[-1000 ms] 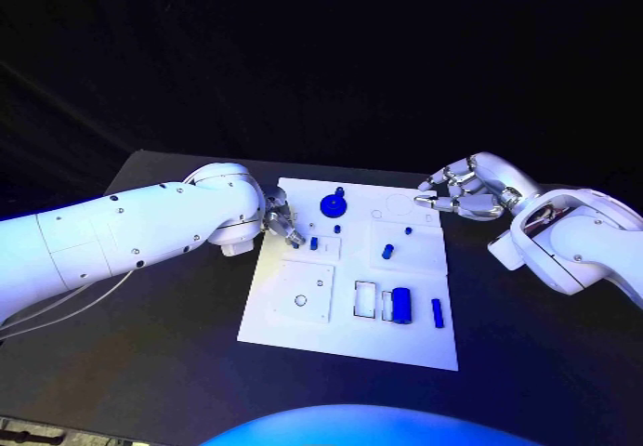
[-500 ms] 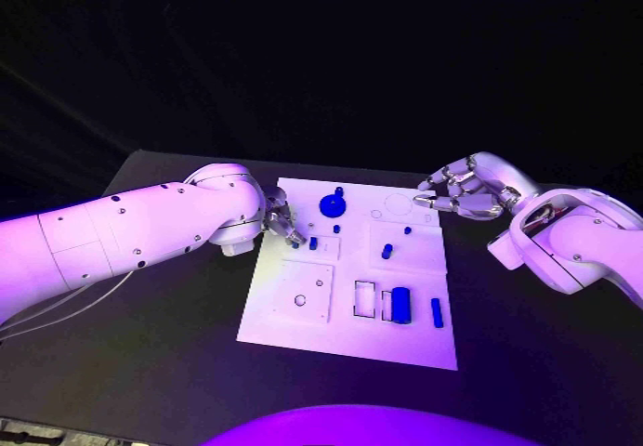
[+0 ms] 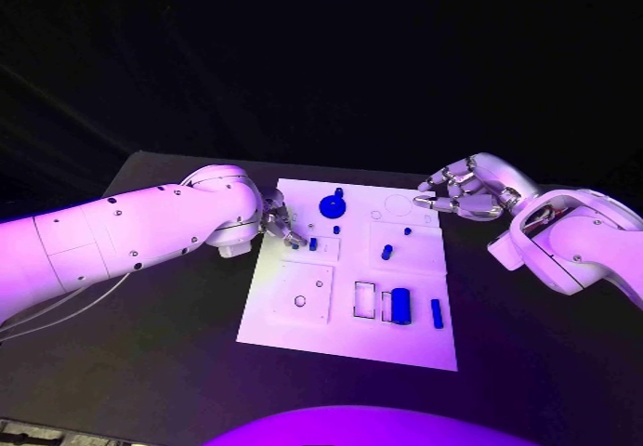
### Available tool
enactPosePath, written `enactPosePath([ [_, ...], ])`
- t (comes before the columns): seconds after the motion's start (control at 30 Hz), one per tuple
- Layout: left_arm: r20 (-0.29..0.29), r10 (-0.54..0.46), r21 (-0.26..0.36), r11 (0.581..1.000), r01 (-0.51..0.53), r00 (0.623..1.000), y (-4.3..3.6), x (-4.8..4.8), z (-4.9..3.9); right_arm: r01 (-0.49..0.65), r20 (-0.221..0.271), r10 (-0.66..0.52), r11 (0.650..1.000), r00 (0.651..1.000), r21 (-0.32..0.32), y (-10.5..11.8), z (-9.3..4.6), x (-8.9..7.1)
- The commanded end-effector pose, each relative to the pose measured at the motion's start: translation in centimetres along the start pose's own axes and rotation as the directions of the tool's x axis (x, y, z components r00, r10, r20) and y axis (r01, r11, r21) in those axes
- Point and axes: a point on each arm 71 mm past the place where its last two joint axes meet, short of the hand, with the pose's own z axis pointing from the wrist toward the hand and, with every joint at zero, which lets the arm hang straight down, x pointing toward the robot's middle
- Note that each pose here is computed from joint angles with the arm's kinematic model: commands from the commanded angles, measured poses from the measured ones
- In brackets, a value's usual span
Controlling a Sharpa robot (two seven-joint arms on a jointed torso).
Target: Assemble the parts on the task board
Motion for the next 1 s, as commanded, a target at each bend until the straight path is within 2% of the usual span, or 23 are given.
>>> enactPosePath([
  [0.03, 0.008, -0.001, -0.021, 1.000, 0.001, 1.000, 0.03, 0.01, -0.08, 0.008, -0.008, -0.008, 1.000, 1.000, -0.013, 0.1, 0.0, 0.1],
  [0.4, 0.037, -0.049, -0.005, 0.999, 0.049, 0.998, 0.18, -0.29, -0.35, 0.009, -0.006, -0.009, 1.000, 1.000, -0.013, 0.1, 0.0, 0.1],
  [0.7, 0.098, -0.156, 0.046, 0.987, 0.152, 0.983, 0.26, -1.30, -0.93, 0.010, -0.004, -0.010, 1.000, 1.000, -0.011, 0.0, 0.0, 0.0],
  [0.77, 0.107, -0.189, 0.088, 0.980, 0.180, 0.976, 0.05, -1.62, -1.15, 0.010, -0.004, -0.010, 1.000, 1.000, -0.010, -0.1, 0.0, 0.0],
  [0.9, 0.126, -0.261, 0.215, 0.949, 0.231, 0.957, -0.86, -2.28, -1.50, 0.010, -0.002, -0.010, 1.000, 1.000, -0.010, -0.1, 0.0, -0.1],
  [1.0, 0.174, -0.279, 0.333, 0.919, 0.210, 0.944, -1.92, -2.76, -1.73, 0.010, -0.001, -0.010, 1.000, 1.000, -0.010, -0.1, 0.0, -0.1],
])
